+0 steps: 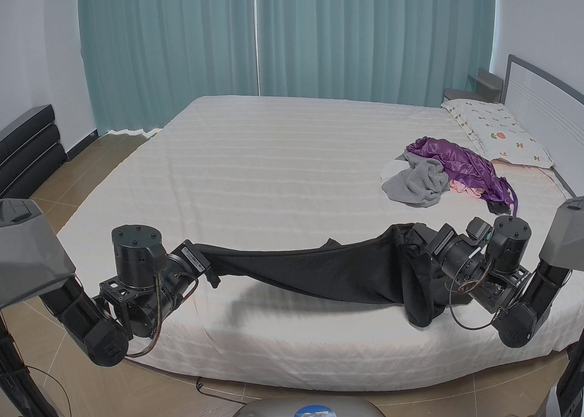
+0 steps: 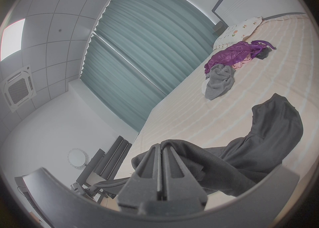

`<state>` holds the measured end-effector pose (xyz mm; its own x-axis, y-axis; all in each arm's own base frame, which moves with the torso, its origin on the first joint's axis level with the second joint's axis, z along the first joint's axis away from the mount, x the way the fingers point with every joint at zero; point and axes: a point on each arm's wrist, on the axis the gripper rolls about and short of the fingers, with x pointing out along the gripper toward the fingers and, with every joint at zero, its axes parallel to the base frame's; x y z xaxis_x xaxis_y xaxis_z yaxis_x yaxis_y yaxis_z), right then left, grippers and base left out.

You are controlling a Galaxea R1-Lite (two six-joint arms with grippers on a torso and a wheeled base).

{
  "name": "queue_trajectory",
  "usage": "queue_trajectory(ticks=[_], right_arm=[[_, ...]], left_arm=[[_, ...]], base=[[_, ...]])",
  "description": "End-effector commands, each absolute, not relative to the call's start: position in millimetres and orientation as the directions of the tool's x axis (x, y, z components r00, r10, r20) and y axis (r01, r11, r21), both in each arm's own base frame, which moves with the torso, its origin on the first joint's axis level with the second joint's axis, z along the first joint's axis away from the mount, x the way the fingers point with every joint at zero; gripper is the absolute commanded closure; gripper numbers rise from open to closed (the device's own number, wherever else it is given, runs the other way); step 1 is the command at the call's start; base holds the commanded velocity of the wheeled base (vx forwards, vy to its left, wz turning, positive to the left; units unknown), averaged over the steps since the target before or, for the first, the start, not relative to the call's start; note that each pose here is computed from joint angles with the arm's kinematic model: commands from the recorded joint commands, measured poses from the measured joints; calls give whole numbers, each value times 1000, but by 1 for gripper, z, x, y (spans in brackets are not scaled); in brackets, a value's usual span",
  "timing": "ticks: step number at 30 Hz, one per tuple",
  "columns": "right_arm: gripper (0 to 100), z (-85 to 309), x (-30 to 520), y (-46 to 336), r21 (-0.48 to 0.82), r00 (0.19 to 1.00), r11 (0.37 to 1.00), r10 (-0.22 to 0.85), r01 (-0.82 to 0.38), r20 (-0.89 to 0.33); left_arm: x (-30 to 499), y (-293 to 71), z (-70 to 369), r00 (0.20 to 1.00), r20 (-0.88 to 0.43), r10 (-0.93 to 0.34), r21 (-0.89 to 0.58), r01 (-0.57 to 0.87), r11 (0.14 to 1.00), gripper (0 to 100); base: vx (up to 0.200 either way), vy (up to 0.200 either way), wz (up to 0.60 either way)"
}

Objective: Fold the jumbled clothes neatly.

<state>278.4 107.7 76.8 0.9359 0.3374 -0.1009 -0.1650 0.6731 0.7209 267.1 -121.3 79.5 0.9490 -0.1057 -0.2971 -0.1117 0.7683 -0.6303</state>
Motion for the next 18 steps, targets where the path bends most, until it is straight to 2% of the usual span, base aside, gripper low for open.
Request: queue_trajectory(ticks=[1, 15, 18], right_arm=[[100, 78, 278, 108, 722, 937, 670, 338, -173, -89], [100, 79, 278, 107, 721, 938, 670, 337, -175, -86], [100, 79, 278, 107, 719, 938, 672, 337, -177, -84]], left_arm=[[267, -120, 79, 948, -299, -105, -631, -114, 767, 100], [268, -118, 80, 950, -297, -94, -629, -120, 768, 100], [266, -117, 83, 953, -289, -94, -633, -116, 765, 100]], base=[[0, 200, 0], [0, 200, 0], [0, 0, 0]])
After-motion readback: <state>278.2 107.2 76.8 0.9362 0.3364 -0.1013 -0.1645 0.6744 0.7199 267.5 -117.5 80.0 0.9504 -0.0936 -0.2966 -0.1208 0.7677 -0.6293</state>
